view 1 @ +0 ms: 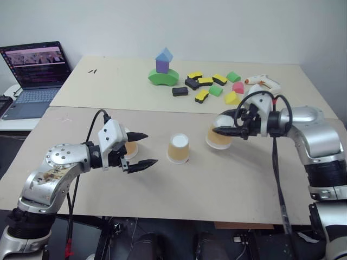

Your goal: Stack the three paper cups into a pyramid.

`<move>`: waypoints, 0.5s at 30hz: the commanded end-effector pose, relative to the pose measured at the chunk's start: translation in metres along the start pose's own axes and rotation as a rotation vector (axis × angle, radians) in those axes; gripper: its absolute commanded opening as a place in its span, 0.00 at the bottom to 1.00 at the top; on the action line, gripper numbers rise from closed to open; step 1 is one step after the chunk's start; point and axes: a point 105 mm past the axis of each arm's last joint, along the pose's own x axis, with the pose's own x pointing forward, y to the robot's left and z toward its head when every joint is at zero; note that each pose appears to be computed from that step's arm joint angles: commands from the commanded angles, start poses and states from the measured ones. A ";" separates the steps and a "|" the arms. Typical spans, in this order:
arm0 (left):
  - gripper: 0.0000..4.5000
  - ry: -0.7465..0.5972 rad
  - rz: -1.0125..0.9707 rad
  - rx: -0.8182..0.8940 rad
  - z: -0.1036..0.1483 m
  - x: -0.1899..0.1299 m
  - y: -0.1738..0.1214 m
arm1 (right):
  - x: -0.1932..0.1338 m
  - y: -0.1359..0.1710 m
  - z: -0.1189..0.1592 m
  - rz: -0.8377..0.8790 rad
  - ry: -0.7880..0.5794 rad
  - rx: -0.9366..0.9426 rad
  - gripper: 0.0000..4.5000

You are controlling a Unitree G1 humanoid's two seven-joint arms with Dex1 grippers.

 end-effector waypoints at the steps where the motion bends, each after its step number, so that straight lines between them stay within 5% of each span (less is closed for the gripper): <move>1: 1.00 -0.023 -0.012 0.054 0.012 0.000 -0.003 | 0.002 0.011 -0.001 0.091 -0.002 -0.039 0.60; 5: 1.00 -0.023 -0.008 0.055 0.013 0.000 -0.003 | 0.005 0.028 -0.003 0.215 -0.024 -0.032 0.60; 15: 1.00 -0.024 0.011 0.058 0.013 -0.003 -0.001 | 0.025 0.028 0.006 0.191 -0.063 -0.065 0.60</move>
